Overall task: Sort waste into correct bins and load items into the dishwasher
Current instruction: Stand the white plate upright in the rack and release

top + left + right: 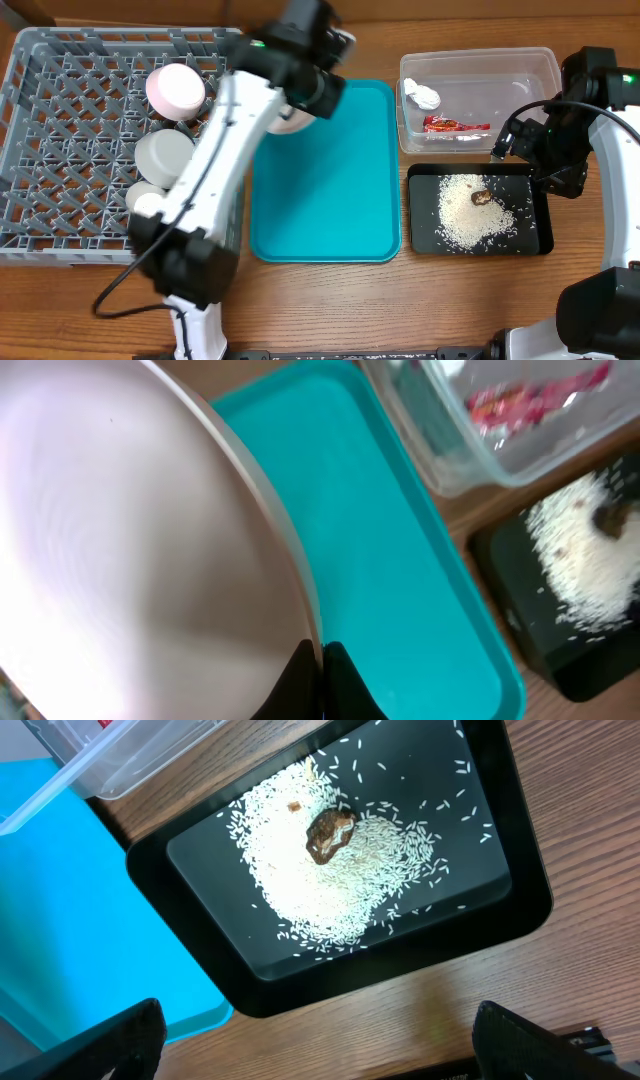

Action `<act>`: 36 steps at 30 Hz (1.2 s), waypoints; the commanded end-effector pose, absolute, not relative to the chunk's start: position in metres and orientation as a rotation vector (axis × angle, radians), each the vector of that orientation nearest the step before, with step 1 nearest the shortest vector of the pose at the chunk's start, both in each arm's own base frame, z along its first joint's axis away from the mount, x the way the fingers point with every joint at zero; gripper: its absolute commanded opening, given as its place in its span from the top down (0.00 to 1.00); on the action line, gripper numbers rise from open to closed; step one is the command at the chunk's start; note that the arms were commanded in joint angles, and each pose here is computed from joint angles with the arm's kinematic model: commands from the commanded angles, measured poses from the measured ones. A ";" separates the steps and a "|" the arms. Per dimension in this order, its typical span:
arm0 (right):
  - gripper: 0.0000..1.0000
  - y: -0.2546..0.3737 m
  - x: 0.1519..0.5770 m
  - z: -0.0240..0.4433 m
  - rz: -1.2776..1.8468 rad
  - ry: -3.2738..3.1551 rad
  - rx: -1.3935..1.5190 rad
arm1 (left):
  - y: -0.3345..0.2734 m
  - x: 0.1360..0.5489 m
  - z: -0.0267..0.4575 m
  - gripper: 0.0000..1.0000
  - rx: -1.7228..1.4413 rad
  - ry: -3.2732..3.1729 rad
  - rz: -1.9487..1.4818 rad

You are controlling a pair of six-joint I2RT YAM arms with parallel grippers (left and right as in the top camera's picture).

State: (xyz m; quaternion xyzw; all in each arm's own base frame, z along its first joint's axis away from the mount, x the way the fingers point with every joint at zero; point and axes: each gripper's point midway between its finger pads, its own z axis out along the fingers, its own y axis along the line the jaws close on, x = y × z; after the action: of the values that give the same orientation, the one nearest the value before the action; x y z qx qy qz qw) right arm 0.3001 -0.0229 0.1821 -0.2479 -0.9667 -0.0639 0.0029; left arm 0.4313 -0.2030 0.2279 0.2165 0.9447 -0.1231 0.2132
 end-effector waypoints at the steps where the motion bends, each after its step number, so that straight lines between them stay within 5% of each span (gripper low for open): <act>1: 0.00 -0.023 0.303 0.196 -0.221 -3.084 -0.785 | -0.186 0.432 0.267 0.96 0.520 2.547 -0.525; 11: 0.00 -0.023 0.302 0.196 -0.220 -3.081 -0.784 | -0.134 0.442 0.286 0.96 0.409 2.435 -1.023; 32: 0.00 -0.023 0.300 0.196 -0.219 -3.074 -0.784 | -0.056 0.468 0.215 0.96 0.085 2.538 -1.221; 33: 0.00 -0.023 0.300 0.196 -0.218 -3.073 -0.784 | -0.053 0.468 0.214 0.93 0.074 2.542 -1.219; 34: 0.00 -0.023 0.300 0.196 -0.218 -3.073 -0.784 | -0.049 0.468 0.212 0.81 0.061 2.548 -1.208; 36: 0.00 -0.023 0.300 0.196 -0.219 -3.074 -0.784 | -0.041 0.468 0.211 0.42 0.039 2.551 -1.196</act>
State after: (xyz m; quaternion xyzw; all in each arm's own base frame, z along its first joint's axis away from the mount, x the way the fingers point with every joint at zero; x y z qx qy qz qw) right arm 0.2981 -0.0225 0.1821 -0.2482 -0.9666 -0.0636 0.0070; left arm 0.4663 -0.0487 0.2068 0.0137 0.8978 -0.4136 0.1507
